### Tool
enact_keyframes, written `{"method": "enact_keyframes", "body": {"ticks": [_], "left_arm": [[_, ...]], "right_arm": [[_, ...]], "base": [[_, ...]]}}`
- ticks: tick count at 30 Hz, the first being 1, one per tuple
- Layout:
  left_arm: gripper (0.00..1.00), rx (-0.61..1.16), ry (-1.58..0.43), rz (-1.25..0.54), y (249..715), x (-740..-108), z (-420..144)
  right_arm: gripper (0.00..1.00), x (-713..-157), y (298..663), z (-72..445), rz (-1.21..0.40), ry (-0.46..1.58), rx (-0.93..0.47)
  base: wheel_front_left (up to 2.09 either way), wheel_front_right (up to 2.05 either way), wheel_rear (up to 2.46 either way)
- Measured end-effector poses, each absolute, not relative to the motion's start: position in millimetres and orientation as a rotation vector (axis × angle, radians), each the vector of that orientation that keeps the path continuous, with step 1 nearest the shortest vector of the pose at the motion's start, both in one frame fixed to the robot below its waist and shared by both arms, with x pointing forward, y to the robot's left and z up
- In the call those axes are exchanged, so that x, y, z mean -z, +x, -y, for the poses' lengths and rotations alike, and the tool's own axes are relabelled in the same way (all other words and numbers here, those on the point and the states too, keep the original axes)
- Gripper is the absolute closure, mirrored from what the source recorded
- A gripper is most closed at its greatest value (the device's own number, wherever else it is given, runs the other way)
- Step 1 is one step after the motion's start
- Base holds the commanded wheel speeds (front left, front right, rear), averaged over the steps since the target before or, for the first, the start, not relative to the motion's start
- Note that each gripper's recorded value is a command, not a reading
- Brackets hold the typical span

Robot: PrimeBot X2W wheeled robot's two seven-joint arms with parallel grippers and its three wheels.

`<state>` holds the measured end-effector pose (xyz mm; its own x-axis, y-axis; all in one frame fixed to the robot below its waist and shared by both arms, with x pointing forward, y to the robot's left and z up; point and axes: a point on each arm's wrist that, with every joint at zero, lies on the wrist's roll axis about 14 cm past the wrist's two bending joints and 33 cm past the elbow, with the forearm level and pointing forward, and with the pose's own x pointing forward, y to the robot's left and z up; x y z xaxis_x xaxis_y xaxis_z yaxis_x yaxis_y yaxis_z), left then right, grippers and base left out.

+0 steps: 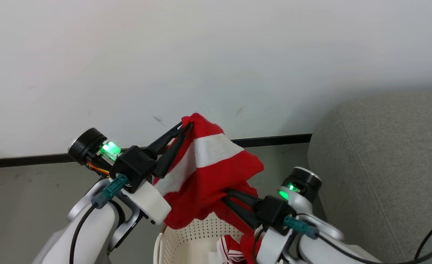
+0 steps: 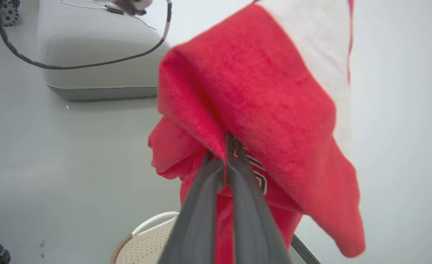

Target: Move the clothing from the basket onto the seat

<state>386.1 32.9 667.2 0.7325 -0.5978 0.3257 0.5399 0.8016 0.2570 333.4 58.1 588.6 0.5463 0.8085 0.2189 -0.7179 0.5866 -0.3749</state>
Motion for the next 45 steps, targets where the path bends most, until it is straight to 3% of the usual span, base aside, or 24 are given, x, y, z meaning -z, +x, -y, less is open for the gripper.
{"method": "enact_keyframes", "body": {"ticks": [9,10,11,12,13,14,15,27,45], "left_arm": [[1.0,0.592,0.058,0.321,391,-637,-38],[0.89,0.594,0.043,0.322,391,-637,-36],[0.66,0.597,0.033,0.315,390,-634,-34],[0.52,0.6,0.026,0.314,390,-633,-33],[0.19,0.602,0.017,0.307,390,-630,-32],[0.06,0.602,0.017,0.307,390,-630,-32],[0.0,0.604,0.008,0.303,389,-628,-31],[0.0,0.645,-0.094,0.261,375,-608,-14],[0.0,0.745,-0.159,0.24,347,-594,21]], "right_arm": [[1.0,-614,363,12,0.428,-0.206,-0.675],[1.0,-617,365,19,0.436,-0.204,-0.654],[1.0,-620,367,26,0.443,-0.21,-0.631],[1.0,-623,370,34,0.449,-0.215,-0.605],[1.0,-626,371,43,0.458,-0.217,-0.579],[1.0,-626,371,43,0.458,-0.217,-0.579],[1.0,-629,372,50,0.464,-0.215,-0.556],[1.0,-651,374,120,0.512,-0.262,-0.342],[1.0,-634,340,206,0.448,-0.298,-0.071]], "base": [[0.0,0.0,0.0],[0.0,0.0,0.0],[0.0,0.0,0.0],[0.0,0.0,0.0],[0.0,0.0,0.0],[0.0,0.0,0.0],[0.0,0.0,0.0],[0.0,0.0,0.0],[0.0,0.0,0.0]]}}
